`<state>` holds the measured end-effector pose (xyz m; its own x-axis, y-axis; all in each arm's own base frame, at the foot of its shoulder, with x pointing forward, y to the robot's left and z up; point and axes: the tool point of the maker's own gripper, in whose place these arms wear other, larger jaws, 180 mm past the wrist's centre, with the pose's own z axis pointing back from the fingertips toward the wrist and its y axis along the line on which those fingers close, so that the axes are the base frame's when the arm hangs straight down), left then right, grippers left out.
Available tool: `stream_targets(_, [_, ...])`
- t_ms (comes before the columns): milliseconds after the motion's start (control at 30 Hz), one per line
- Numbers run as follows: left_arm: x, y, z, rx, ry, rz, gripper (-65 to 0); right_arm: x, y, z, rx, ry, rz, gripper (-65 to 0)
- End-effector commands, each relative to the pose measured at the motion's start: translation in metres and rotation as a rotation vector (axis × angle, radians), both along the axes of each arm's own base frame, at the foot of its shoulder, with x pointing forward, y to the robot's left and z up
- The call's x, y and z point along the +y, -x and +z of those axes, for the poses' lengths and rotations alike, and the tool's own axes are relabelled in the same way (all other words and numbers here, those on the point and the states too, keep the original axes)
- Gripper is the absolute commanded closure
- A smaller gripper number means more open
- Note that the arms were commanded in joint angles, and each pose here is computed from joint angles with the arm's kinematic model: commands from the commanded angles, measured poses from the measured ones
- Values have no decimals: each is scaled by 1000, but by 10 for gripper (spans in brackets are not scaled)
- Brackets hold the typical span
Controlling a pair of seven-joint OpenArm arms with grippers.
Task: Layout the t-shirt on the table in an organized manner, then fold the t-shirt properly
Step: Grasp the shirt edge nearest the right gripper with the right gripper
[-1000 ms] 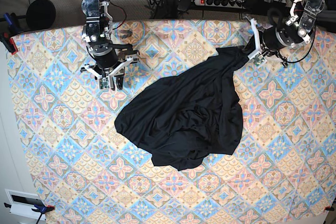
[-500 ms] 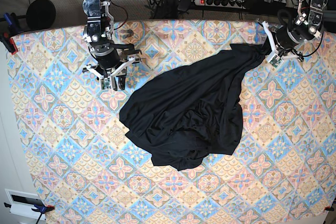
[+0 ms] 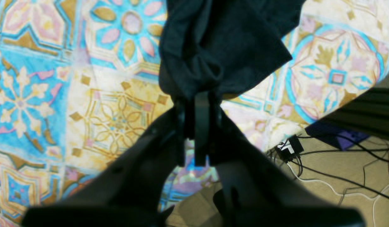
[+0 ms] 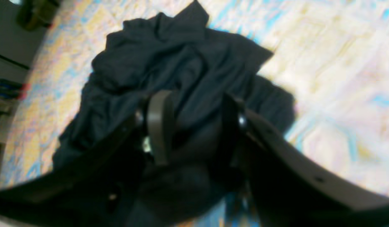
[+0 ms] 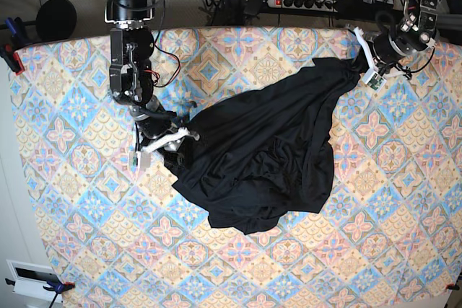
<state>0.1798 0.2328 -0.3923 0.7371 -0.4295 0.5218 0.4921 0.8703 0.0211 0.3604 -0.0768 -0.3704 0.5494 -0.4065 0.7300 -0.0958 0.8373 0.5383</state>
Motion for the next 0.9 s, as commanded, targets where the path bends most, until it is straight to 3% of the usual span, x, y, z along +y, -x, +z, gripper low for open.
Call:
stream_targets(0, [4, -8, 9, -34, -5, -4, -42, 1, -2, 4, -12, -30, -3, -248])
stream_targets(300, [4, -8, 9, -35, -4, -5, -42, -17, 11, -40, 113, -29, -52, -248])
stream_targets(600, [4, -8, 9, -36, -5, -4, -42, -65, 13, -48, 124, 67, -153, -248])
stream_targets(867, [4, -8, 9, -36, -5, -4, -43, -56, 18, -54, 170, 66, -116, -251])
